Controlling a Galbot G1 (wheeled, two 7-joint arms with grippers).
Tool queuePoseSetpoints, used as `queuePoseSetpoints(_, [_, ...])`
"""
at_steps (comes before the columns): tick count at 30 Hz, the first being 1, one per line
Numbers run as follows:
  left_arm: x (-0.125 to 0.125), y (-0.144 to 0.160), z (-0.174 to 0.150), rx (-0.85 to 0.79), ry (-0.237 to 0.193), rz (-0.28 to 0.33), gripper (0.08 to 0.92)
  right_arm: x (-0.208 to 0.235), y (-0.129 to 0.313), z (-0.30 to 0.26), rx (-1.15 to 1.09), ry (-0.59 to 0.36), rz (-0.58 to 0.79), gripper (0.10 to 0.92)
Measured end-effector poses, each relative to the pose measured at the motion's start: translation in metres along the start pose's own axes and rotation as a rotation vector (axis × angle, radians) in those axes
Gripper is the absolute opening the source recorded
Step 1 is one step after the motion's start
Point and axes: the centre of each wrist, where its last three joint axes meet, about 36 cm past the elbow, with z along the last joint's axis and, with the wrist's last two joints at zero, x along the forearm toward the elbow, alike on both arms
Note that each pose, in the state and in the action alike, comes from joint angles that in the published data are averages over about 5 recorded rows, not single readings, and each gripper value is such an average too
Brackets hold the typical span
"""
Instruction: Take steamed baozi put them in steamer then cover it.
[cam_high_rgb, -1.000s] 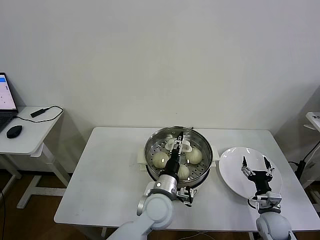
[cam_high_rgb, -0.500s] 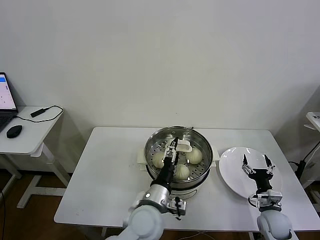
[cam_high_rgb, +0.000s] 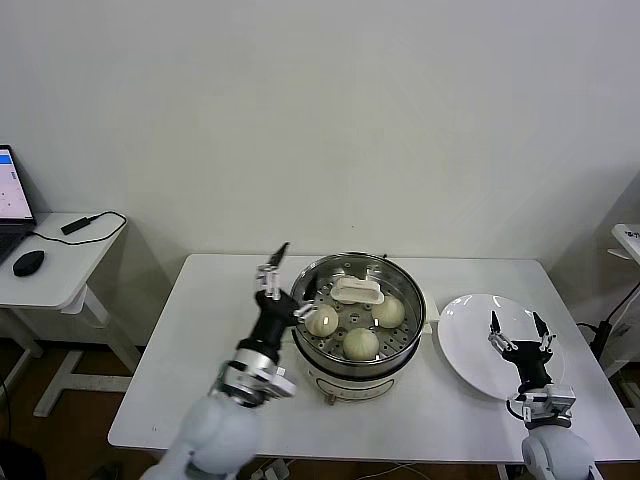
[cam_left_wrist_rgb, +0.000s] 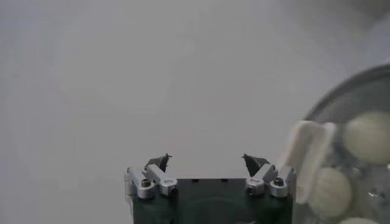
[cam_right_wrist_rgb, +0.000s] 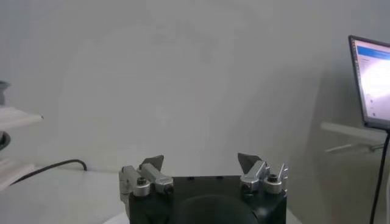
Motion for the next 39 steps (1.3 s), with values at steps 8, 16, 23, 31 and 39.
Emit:
queuePoseSetpoints(8, [0.007,0.019,0.070,0.322,0.045,-0.042,0.823,0.014,0.006,0.011,-0.040,0.010,-0.039,0.823])
queuePoseSetpoints(16, [0.019,0.022,0.114,0.494,0.067,-0.075,0.823,0.026,0.016,0.021,-0.061,0.021,-0.066,0.823])
queuePoseSetpoints(23, [0.031,0.023,0.132,0.570,0.068,-0.092,0.823,0.032,0.020,0.023,-0.063,0.026,-0.083,0.823])
queuePoseSetpoints(31, [0.045,0.017,0.142,0.618,0.068,-0.092,0.823,0.041,0.021,0.025,-0.072,0.035,-0.089,0.823])
queuePoseSetpoints(39, [0.048,0.010,0.147,0.640,0.067,-0.090,0.823,0.046,0.022,0.026,-0.074,0.038,-0.094,0.823])
